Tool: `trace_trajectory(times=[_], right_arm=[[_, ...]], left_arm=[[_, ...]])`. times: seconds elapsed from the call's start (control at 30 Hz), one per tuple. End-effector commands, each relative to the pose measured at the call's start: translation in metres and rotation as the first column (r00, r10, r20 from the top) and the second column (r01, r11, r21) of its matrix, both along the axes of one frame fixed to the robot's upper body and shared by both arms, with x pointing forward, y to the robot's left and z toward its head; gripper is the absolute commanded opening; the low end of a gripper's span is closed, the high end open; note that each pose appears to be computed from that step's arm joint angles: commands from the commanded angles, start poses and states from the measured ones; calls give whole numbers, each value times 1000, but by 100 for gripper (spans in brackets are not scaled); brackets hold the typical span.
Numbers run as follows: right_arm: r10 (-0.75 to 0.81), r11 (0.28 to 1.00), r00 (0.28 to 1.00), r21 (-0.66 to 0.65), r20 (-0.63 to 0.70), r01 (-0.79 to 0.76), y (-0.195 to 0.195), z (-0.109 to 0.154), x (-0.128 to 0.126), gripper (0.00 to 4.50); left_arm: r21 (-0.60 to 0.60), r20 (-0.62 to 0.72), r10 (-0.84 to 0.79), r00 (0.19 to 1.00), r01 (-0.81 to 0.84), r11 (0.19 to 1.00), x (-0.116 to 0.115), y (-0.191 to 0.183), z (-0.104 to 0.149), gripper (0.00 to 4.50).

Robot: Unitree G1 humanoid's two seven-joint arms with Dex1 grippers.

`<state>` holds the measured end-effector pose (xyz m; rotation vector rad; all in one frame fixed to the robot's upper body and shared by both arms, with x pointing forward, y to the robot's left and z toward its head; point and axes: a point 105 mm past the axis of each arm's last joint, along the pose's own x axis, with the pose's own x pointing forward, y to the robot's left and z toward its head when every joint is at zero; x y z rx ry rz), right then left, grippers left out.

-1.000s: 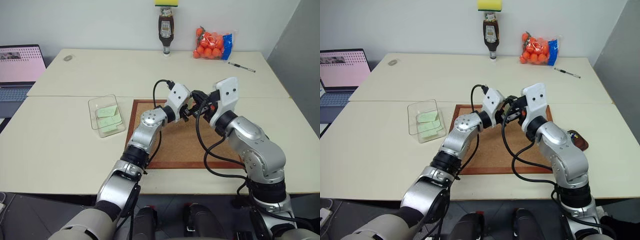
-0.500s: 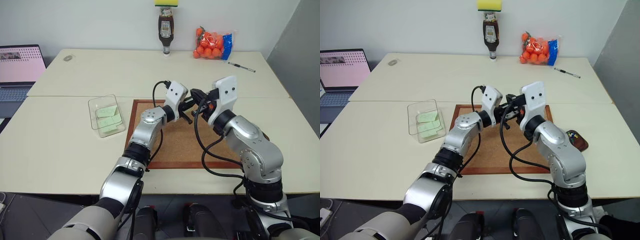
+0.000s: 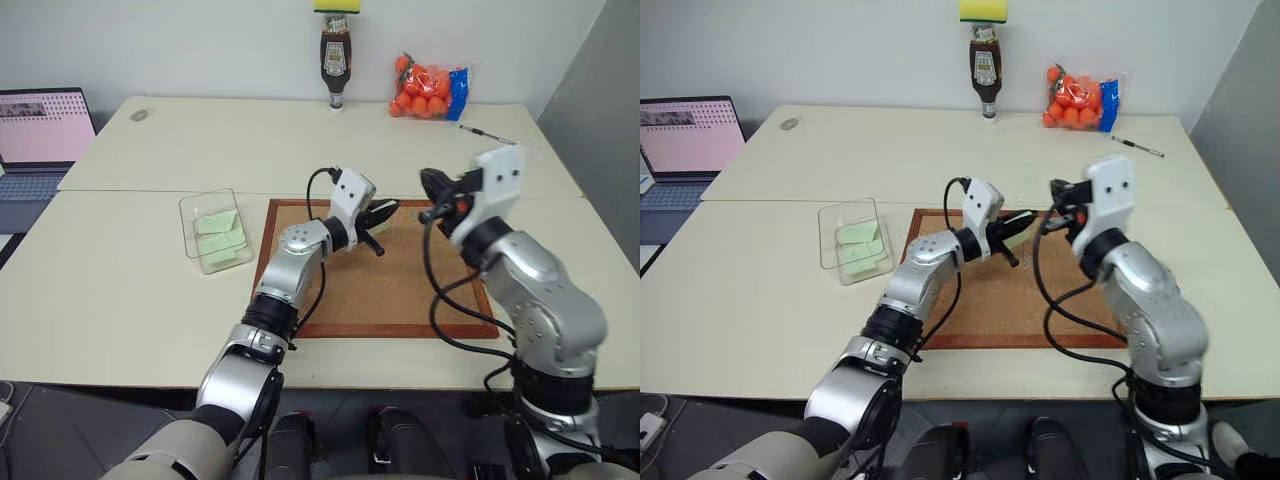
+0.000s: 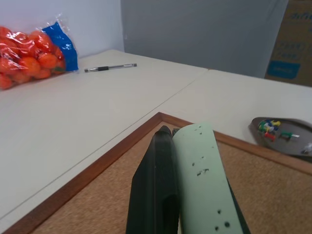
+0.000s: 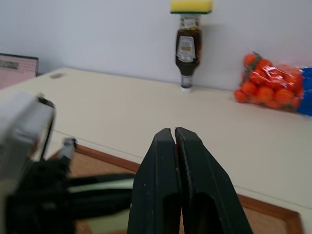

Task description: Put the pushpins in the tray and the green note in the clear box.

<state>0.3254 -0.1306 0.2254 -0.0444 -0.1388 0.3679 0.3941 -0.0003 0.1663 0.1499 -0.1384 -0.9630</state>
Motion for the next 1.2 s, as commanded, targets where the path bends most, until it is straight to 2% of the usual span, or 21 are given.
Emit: trace_trajectory(times=[0.03,0.17,0.33,0.53,0.83,1.1,1.2], right_arm=[[-131,991,991,-38,-10,130,-38,-5,-15,0],[-317,945,942,-119,-109,305,-87,-38,-20,0],[-410,908,892,-180,-190,378,-114,-69,-14,0],[-448,891,862,-202,-238,407,-129,-86,-5,0],[-466,884,832,-203,-300,422,-135,-99,-8,0],[-476,879,818,-202,-324,432,-137,-101,-12,159],[-477,879,817,-202,-324,433,-137,-99,-13,232]], left_arm=[[28,165,-28,986,24,999,-11,-5,23,8],[110,297,-63,953,32,993,-21,-5,28,8],[124,322,-69,944,30,992,-25,-6,26,8],[127,323,-64,944,24,992,-26,-6,25,8],[135,320,-61,946,18,991,-26,-4,21,8],[141,319,-71,945,27,990,-27,-7,21,0],[141,319,-73,945,29,990,-27,-7,21,0]])
